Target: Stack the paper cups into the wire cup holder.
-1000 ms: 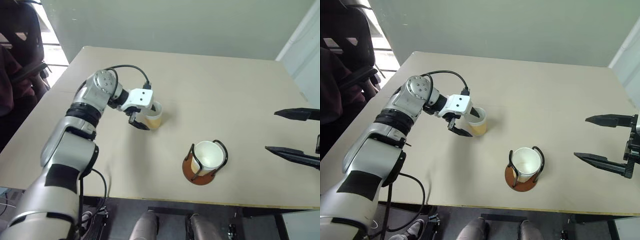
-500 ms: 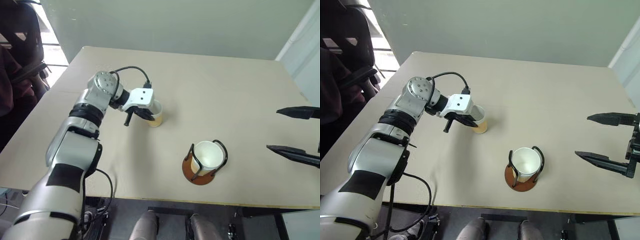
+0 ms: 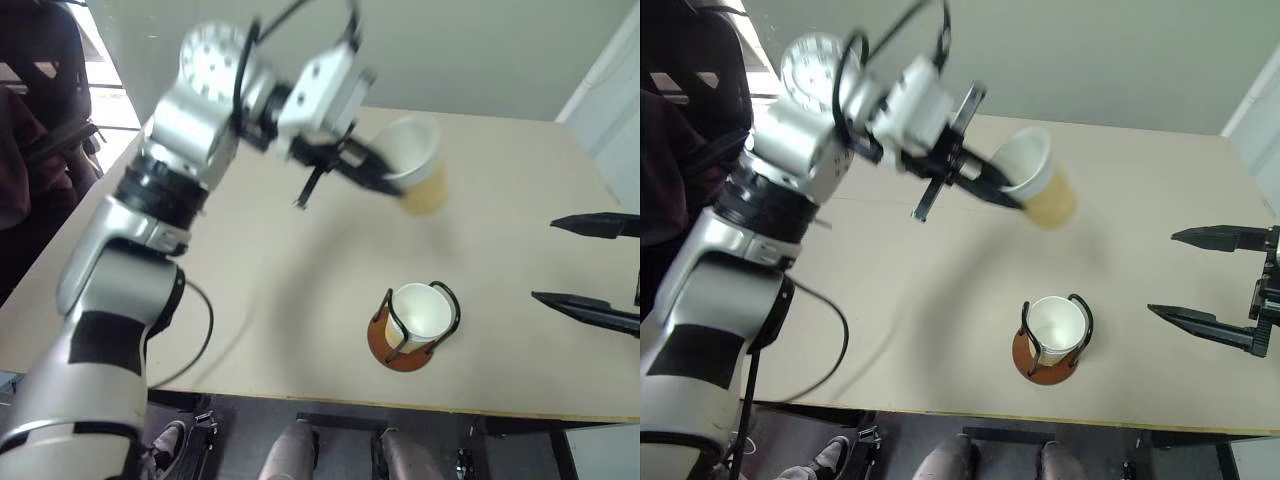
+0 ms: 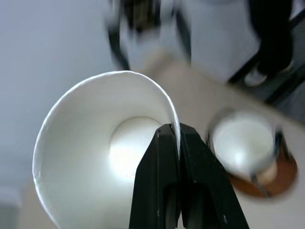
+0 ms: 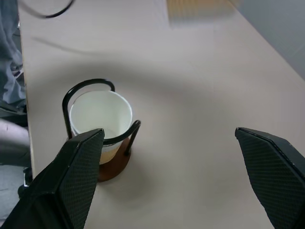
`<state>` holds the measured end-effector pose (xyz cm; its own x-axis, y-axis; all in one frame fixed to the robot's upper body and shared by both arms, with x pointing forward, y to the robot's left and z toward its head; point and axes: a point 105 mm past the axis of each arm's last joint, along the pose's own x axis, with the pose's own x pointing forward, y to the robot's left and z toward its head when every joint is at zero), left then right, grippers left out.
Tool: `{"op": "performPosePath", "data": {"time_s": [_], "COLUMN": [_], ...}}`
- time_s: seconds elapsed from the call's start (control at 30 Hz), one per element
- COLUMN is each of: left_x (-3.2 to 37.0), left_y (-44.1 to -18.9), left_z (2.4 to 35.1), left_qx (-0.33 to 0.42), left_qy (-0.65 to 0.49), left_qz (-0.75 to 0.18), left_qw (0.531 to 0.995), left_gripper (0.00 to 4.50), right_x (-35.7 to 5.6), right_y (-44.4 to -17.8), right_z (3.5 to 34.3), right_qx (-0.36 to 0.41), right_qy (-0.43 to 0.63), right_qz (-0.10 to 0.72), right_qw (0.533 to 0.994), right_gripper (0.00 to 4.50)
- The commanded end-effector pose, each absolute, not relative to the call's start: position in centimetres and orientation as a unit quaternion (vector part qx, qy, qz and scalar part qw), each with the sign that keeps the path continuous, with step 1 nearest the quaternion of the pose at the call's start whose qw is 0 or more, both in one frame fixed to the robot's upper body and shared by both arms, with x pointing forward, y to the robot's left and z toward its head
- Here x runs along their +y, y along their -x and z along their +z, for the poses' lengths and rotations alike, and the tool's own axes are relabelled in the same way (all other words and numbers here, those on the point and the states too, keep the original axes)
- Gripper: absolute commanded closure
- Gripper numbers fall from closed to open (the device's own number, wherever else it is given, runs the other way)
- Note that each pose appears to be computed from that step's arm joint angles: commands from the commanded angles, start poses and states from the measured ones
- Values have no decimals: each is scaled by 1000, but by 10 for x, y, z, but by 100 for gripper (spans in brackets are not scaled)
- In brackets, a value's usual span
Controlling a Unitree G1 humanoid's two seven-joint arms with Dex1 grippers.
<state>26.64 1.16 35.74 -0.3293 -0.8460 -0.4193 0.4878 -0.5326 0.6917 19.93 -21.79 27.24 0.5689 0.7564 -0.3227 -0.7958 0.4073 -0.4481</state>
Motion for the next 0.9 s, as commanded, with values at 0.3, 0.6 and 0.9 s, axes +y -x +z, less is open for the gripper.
{"op": "performPosePath", "data": {"time_s": [0.3,0.6,0.9], "left_x": [-7,0,0], "left_y": [-248,-251,-255], "left_z": [308,290,278], "left_qx": [-168,-139,-118], "left_qy": [-382,-425,-432], "left_qz": [-851,-846,-848], "left_qw": [319,291,283], "left_gripper": [448,448,448], "right_x": [-221,-222,-221], "right_y": [-183,-178,-180], "right_z": [281,281,280], "right_qx": [14,18,14], "right_qy": [303,304,303], "right_qz": [417,399,397], "right_qw": [857,865,866], "right_gripper": [0,0,0]}}
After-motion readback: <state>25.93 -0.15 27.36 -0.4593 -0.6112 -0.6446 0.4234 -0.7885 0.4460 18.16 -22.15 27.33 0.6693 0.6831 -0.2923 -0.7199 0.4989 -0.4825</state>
